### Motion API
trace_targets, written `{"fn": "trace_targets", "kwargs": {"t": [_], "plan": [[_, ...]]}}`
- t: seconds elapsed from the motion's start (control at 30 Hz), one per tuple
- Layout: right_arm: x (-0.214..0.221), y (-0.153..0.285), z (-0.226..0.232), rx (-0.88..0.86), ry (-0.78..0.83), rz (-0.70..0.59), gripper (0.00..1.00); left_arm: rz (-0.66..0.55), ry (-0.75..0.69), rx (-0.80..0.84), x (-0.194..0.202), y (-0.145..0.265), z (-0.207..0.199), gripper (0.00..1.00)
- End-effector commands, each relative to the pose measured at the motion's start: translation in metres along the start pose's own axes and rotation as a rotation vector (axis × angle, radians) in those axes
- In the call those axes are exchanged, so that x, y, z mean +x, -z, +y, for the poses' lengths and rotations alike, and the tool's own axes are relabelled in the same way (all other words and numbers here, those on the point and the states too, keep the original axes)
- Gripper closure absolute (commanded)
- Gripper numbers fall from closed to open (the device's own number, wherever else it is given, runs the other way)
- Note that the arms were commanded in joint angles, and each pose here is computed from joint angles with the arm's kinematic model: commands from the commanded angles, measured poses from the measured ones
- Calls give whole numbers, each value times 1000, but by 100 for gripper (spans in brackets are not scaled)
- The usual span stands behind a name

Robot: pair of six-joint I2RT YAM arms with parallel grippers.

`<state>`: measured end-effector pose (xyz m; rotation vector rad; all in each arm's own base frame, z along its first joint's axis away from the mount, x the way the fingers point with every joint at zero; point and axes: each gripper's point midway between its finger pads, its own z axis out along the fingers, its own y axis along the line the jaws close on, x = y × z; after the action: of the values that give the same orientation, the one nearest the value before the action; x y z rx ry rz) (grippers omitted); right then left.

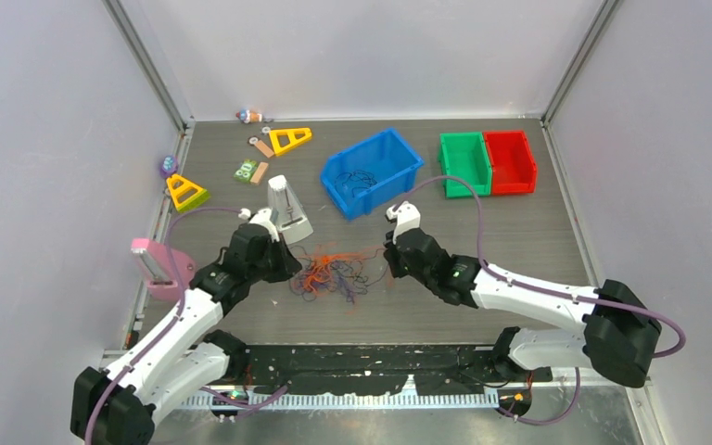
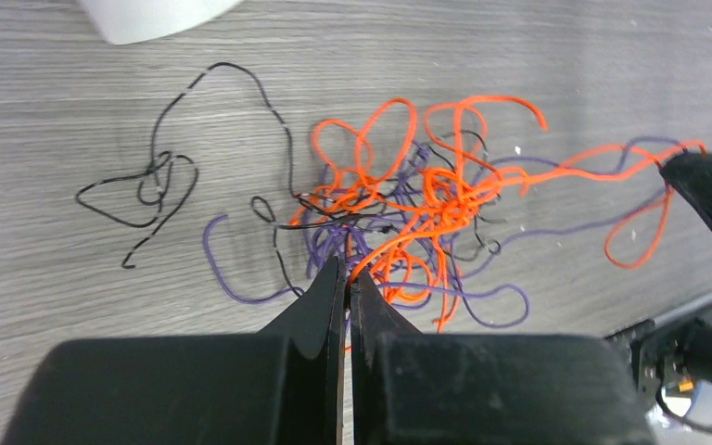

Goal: Untangle the cables

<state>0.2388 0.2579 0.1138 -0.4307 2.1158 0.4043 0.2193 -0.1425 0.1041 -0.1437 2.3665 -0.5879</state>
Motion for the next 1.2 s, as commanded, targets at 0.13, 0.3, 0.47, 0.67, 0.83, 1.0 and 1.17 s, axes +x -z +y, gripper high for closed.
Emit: {"fn": "trace_targets", "kwargs": {"t": [0.13,0.3,0.47,0.67,0.83,1.0,1.17], "plan": [[-14,14,-6,0,-27,-43,88,-25,-128,214,-8,8,-58,100],[-13,22,-7,-22,-20,-50,46,-16,-180,287,-9,12,-79,100],[-17,29,-8,-44,6,-70,34,-6,-226,355,-10,16,-98,100],[-24,29,-9,-47,36,-92,31,-12,-291,443,-14,27,-117,100],[-32,27,-7,-52,44,-123,30,-24,-326,484,-16,32,-124,100],[-32,22,-2,-76,62,-118,29,-47,-317,429,-21,33,-116,66],[-34,18,8,-127,77,-120,29,-102,-276,294,-34,36,-94,30]]}}
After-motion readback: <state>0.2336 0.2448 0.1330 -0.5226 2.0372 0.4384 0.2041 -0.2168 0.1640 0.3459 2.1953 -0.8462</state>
